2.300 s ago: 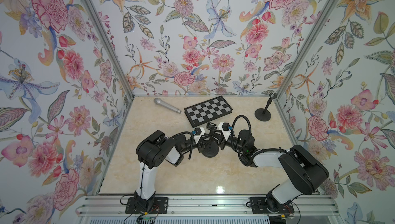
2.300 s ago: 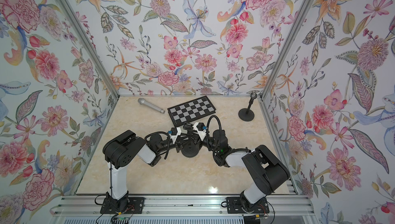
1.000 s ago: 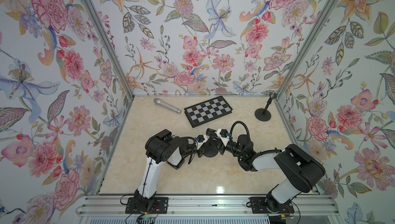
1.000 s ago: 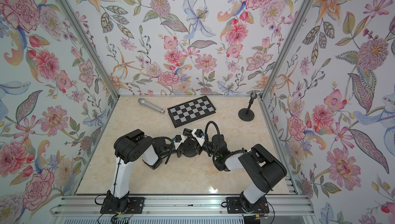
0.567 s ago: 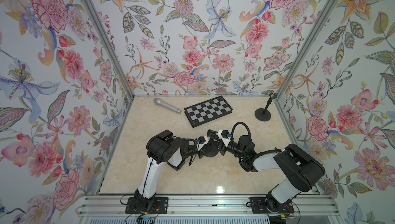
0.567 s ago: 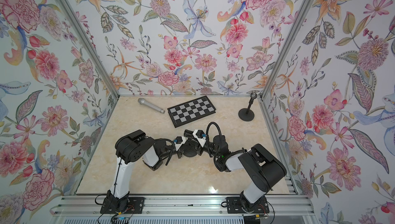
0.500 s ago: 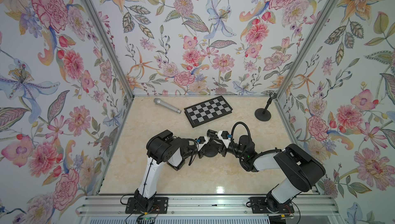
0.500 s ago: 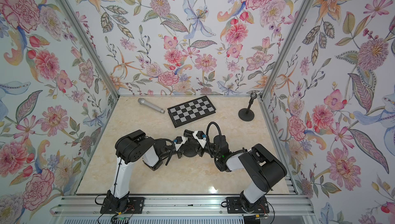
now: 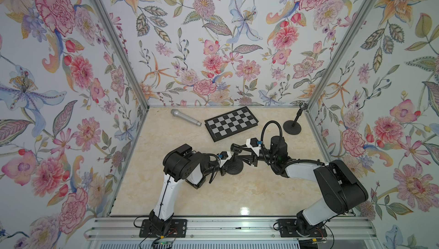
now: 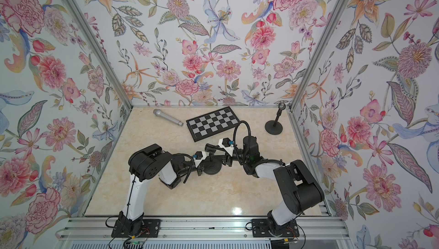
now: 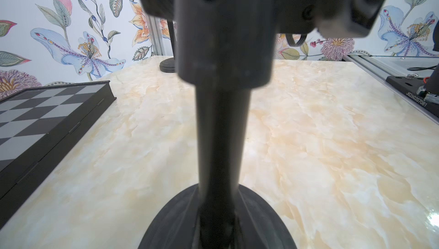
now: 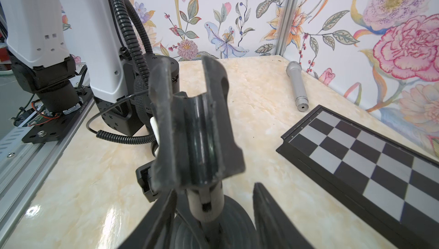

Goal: Assemble a microphone stand
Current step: Hold the microphone stand pole at the microphone stand base.

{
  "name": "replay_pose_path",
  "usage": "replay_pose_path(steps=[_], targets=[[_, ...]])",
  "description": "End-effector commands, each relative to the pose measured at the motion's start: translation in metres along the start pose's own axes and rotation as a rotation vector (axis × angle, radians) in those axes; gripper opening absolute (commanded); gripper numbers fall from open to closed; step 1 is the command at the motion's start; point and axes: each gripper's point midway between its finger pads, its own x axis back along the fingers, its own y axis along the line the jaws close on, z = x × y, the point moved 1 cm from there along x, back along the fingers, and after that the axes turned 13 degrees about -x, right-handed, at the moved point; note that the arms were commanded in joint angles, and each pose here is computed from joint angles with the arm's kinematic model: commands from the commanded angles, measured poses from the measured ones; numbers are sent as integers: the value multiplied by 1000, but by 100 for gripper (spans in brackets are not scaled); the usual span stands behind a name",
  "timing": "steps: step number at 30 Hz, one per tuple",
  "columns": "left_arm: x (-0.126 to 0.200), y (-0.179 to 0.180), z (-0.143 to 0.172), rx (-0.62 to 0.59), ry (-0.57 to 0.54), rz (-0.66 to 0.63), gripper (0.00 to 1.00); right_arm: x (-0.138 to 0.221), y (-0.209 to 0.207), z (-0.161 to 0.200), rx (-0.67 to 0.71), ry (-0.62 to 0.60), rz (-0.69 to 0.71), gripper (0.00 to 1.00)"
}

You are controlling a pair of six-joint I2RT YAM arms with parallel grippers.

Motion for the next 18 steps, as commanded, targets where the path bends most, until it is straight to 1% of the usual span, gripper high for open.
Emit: replay_pose_path(steps=[1,4,6,8,10,11,13,14,17,18], targets=[[5,-1,-16,-76,-124,-19,7,-3,3,-3,29,5,-67,49],[6,2,-18,-77,-129,-25,8,-5,-4,-7,1,-20,-33,33],[6,5,-15,-63,-125,-30,10,-6,-10,-6,-35,-44,18,20],[5,5,-15,-58,-126,-29,10,-5,-14,-4,-68,-66,81,9],[7,7,-17,-69,-124,-43,11,-5,-16,4,-107,-81,168,6],[7,8,-15,-67,-119,-53,12,-4,-18,9,-130,-91,240,5],[8,8,-13,-54,-113,-57,16,3,-33,21,-208,-109,482,0],[8,9,-14,-57,-112,-64,18,8,-36,29,-239,-116,606,0],[9,12,-11,-52,-101,-86,22,-3,-13,42,-240,-109,727,0],[8,12,-10,-49,-101,-84,22,-7,-8,44,-252,-111,731,0]])
